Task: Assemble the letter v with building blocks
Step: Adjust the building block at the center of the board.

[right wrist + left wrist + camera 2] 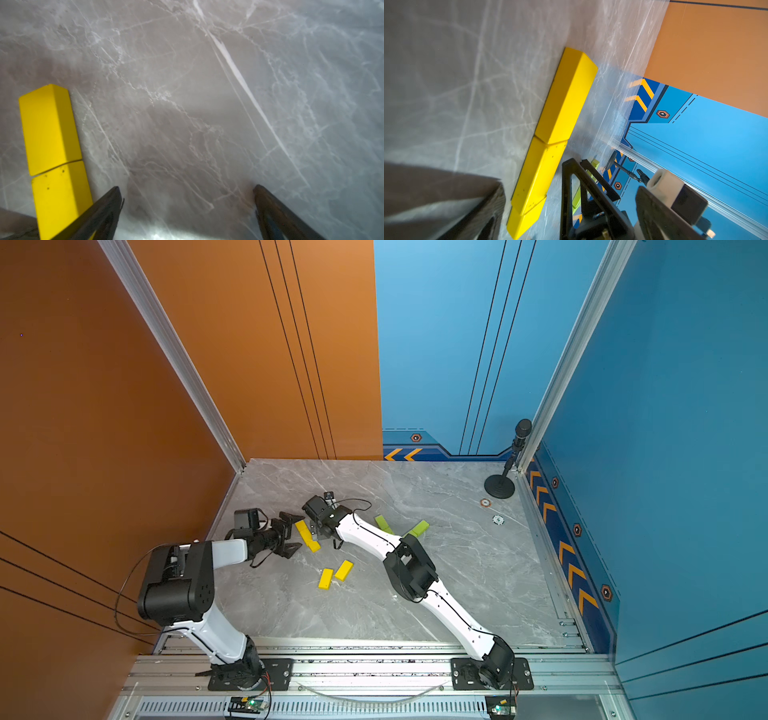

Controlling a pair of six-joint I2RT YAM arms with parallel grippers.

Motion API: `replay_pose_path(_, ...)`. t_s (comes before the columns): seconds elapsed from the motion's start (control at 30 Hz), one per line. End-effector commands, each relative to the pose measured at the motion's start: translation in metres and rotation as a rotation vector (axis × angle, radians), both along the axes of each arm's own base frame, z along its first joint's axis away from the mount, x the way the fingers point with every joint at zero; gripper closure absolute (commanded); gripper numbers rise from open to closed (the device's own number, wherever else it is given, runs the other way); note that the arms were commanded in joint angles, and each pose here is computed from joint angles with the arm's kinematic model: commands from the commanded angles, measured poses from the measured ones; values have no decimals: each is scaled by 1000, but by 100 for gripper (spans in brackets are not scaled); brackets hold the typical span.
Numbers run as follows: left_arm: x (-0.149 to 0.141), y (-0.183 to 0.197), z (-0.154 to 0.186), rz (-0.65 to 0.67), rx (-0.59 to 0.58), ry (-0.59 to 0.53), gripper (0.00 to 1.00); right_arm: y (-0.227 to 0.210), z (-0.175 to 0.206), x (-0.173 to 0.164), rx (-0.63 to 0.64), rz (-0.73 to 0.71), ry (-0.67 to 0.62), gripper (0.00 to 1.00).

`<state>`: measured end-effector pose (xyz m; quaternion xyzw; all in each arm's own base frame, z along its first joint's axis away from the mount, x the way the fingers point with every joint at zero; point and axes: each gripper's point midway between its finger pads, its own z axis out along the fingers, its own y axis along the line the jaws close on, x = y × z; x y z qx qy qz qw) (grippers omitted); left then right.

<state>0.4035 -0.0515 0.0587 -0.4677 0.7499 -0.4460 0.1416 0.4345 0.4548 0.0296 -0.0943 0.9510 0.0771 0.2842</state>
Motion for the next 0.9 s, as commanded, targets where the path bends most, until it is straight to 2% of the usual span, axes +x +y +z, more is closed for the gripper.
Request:
replay_pose_path(0.0, -12, -5, 2, -7, -14, 12, 2, -34, -44, -27, -133, -18, 133, 0)
replay_pose_path(0.27, -21, -6, 4, -7, -11, 17, 2, -37, -47, -39, -169, 9, 136, 0)
replay_pose_path(0.87, -23, -11, -1, -7, -18, 34, 2, -11, -51, -59, -136, 68, 145, 1)
